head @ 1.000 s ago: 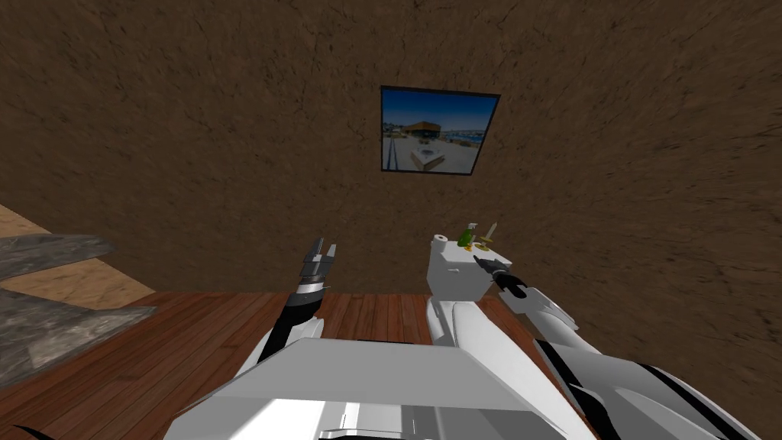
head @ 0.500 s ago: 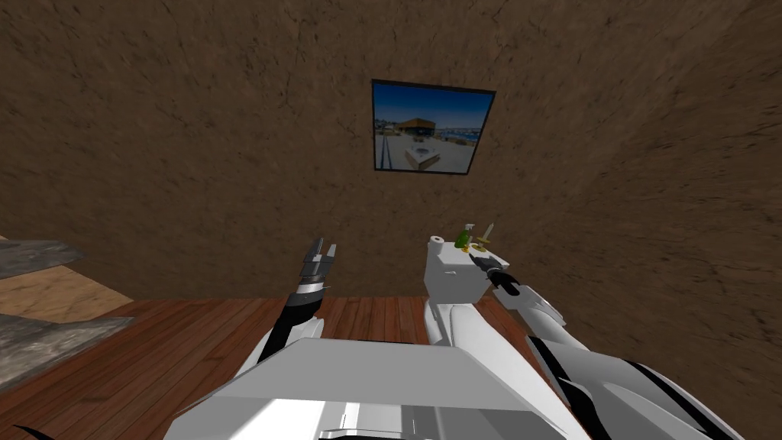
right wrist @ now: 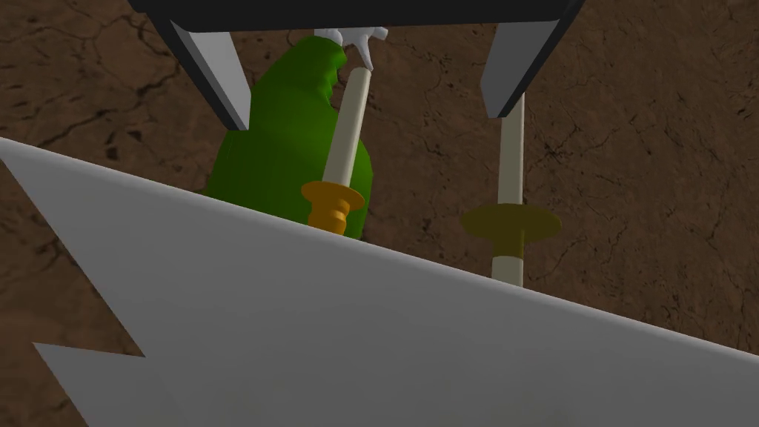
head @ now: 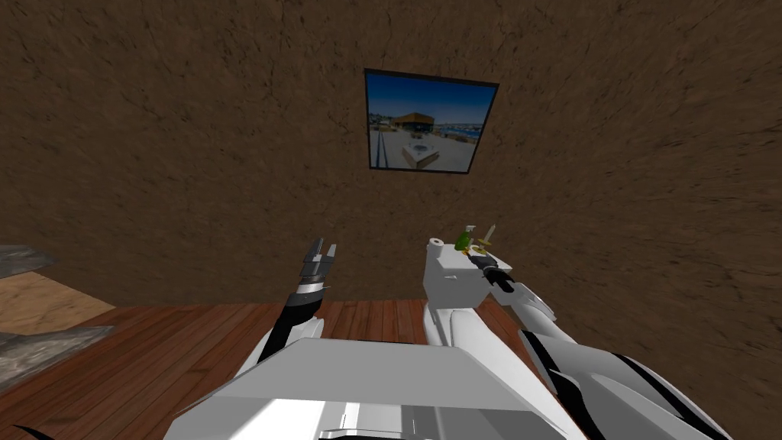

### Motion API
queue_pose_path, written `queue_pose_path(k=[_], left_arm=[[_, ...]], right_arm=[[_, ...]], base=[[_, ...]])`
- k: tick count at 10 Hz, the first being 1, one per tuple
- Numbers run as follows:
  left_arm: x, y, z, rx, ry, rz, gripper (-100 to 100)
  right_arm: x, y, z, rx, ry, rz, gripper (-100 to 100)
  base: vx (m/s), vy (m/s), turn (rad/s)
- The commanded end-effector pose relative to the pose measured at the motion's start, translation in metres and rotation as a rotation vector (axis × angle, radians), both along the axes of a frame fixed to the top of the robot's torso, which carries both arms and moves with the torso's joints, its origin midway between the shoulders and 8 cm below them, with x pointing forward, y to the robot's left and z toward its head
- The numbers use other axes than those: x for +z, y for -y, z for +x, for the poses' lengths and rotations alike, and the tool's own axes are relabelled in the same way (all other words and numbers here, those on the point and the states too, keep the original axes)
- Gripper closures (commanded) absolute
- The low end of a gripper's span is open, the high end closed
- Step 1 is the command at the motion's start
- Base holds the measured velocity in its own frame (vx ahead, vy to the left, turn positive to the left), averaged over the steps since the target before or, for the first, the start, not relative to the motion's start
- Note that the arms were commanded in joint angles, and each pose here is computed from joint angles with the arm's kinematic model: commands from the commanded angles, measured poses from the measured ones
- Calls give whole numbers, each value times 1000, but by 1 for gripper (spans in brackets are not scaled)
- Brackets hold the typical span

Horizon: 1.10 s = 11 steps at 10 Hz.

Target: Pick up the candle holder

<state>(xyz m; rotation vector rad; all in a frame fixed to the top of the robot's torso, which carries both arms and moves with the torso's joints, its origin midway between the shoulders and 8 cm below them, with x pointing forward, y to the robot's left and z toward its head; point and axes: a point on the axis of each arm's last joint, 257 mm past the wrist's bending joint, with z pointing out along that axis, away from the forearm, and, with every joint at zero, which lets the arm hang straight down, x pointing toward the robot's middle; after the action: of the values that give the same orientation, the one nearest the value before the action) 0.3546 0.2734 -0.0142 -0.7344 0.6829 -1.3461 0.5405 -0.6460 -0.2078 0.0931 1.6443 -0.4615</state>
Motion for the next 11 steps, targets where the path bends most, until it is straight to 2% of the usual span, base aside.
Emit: queue_pose_path(k=[1, 4, 5, 6, 7, 8, 9, 11], left_arm=[[0, 0, 0, 0, 0, 0, 0], [0, 0, 0, 0, 0, 0, 0], [0, 0, 0, 0, 0, 0, 0], [0, 0, 0, 0, 0, 0, 0], [0, 0, 0, 0, 0, 0, 0], [0, 0, 0, 0, 0, 0, 0], [0, 0, 0, 0, 0, 0, 0], [0, 0, 0, 0, 0, 0, 0]], right_arm=[[2, -5, 5, 6, -2, -28, -100], [4, -8, 9, 10, -2, -40, -100], [4, -8, 9, 12, -2, -43, 0], [0, -35, 25, 57, -9, -39, -100], [-2, -62, 39, 96, -7, -23, -100], [-20, -55, 31, 81, -47, -22, -100], [-23, -54, 29, 78, -53, -20, -100], [-3, -63, 39, 101, -15, -37, -100]], base=[[88, -51, -10], [95, -27, 27], [10, -2, -1], [41, -25, -263], [89, -42, -397], [79, -35, -174], [32, -21, 8], [-3, -6, 13]])
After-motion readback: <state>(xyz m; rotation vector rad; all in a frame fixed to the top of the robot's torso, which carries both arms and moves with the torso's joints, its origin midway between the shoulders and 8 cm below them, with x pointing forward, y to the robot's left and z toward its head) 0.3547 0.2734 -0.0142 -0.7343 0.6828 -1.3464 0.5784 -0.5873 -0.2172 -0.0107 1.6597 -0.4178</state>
